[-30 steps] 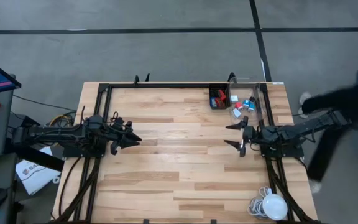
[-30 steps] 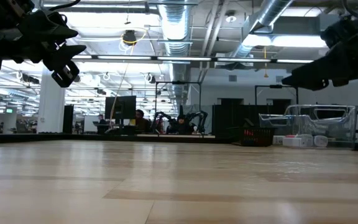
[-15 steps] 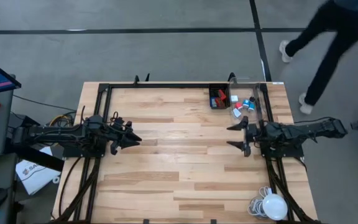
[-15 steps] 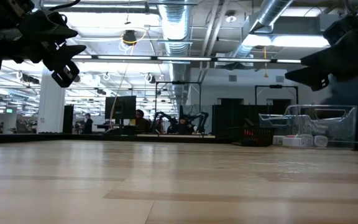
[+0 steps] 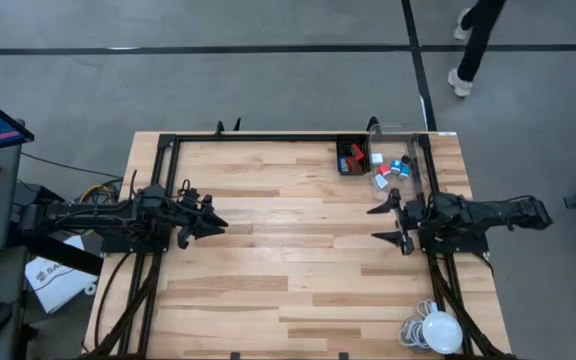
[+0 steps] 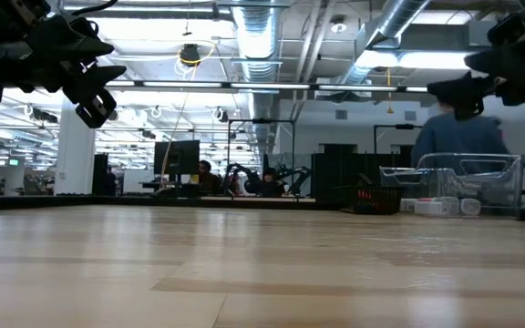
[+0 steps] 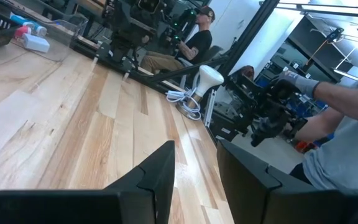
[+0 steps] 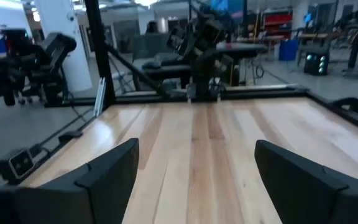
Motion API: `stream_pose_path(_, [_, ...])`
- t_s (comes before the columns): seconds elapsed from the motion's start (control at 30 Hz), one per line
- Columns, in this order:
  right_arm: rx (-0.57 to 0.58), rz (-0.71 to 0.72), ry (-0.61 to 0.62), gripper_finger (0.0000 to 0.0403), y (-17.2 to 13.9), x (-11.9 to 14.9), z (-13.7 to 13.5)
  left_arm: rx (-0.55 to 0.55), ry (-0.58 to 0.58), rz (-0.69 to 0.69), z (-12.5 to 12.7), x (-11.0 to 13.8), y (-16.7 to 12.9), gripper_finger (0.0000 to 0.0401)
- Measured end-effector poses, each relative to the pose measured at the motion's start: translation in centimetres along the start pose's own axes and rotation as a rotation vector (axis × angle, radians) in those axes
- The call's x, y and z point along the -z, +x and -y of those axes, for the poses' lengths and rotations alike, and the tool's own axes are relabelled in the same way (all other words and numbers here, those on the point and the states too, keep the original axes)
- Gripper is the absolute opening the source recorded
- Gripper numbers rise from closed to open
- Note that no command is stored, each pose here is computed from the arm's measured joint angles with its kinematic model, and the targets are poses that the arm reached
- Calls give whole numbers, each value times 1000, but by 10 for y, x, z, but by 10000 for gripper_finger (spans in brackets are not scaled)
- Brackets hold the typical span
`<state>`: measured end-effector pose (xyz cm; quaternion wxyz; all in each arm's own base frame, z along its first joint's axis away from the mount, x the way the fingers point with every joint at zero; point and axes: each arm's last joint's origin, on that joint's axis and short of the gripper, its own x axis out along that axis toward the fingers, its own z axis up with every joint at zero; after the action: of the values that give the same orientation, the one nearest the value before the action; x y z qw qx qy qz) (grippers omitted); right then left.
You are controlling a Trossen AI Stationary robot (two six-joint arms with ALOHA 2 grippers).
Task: Pick & Place Office items
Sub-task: Return to Home Position
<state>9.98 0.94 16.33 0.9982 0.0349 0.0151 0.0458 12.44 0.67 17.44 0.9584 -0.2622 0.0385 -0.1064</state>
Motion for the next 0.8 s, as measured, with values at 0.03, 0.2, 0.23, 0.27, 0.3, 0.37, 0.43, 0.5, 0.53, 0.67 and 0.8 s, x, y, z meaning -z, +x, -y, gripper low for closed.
stream_pose_path(0.03, [6, 17, 0, 311, -1, -1, 1, 0, 0, 0, 0, 0, 0, 117])
stream_pose_path(0.2, [16, 46, 0, 311, -3, -4, 2, -1, 0, 0, 0, 0, 0, 117])
stream_pose_path(0.23, [19, 45, 5, 311, -3, -3, 2, -1, 0, 0, 0, 0, 0, 117])
stream_pose_path(0.27, [22, 46, 17, 311, -3, -4, 2, -2, 0, 1, 0, 0, 0, 117])
stream_pose_path(0.3, [24, 46, 29, 311, -3, -3, 2, -3, 0, 2, 0, 0, 0, 117])
stream_pose_path(0.37, [28, 37, 55, 311, -2, -3, 3, -3, 0, 2, 0, 0, 0, 117])
stream_pose_path(0.43, [28, 35, 76, 311, -2, -3, 3, -3, 0, 2, 0, 0, 0, 117])
stream_pose_path(0.5, [27, 36, 95, 311, -2, -3, 3, -3, 0, 2, 0, 0, 0, 117])
stream_pose_path(0.53, [27, 36, 97, 311, -2, -3, 3, -3, 0, 1, 0, 0, 0, 117])
stream_pose_path(0.67, [27, 36, 98, 311, -2, -3, 3, -3, 0, 2, 0, 0, 0, 117])
stream_pose_path(0.8, [26, 36, 98, 311, -2, -3, 3, -3, 0, 2, 0, 0, 0, 117])
